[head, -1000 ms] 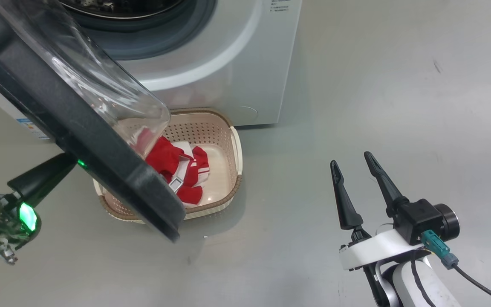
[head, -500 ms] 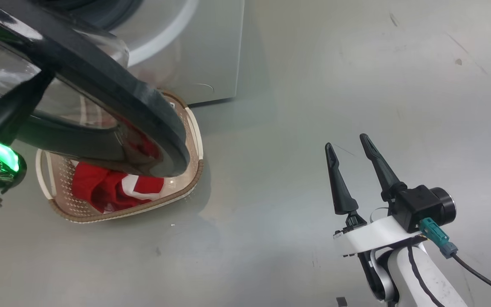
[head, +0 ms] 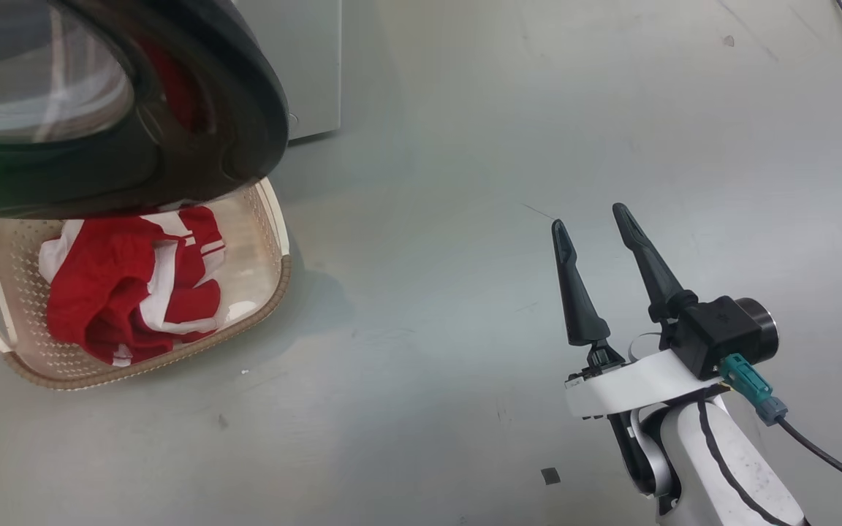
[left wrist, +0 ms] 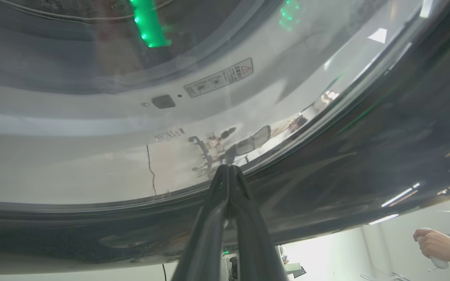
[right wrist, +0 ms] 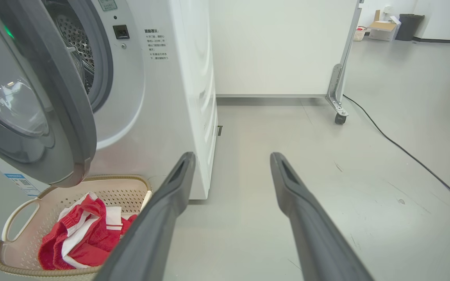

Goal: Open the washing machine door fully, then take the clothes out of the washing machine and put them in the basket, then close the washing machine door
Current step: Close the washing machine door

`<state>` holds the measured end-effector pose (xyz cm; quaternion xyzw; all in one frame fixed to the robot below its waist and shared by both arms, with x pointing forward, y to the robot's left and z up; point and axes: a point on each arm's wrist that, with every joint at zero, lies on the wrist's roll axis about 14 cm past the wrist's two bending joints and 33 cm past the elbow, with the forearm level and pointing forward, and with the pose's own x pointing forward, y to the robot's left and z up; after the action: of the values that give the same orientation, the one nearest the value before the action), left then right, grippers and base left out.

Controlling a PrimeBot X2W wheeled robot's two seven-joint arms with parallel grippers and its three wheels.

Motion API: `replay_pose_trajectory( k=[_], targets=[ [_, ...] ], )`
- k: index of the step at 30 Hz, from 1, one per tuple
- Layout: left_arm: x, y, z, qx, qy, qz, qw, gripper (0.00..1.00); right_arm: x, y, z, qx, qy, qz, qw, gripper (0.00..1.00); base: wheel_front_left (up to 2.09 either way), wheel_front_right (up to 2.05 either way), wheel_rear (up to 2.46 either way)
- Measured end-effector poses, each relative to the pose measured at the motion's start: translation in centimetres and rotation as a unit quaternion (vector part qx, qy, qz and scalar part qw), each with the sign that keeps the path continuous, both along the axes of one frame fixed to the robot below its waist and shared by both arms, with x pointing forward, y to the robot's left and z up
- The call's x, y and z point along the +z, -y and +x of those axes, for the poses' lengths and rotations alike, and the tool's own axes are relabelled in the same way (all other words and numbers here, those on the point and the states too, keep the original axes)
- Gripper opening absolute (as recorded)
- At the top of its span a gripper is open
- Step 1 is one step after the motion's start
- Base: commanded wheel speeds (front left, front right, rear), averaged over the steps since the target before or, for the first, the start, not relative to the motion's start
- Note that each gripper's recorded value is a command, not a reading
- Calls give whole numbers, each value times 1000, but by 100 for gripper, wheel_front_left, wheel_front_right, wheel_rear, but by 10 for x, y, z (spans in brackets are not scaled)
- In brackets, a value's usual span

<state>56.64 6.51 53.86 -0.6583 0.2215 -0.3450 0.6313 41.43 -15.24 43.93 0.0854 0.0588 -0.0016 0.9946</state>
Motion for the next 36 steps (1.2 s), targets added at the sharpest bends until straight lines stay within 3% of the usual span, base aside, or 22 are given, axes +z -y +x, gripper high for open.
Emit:
replay_pose_trajectory(
  k=[16, 25, 36],
  targets=[
    [-16, 15, 33, 20, -9, 6, 1000, 0, 1, 13, 7, -23, 2, 4, 1000, 100, 0, 0, 0],
    [-23, 4, 22, 36, -31, -31, 998, 0, 2, 6, 10, -12, 6, 8, 1000, 100, 0, 0, 0],
    [-51, -28, -23, 90, -91, -55, 990, 0, 9, -8, 11, 6, 16, 13, 1000, 100, 0, 0, 0]
  ],
)
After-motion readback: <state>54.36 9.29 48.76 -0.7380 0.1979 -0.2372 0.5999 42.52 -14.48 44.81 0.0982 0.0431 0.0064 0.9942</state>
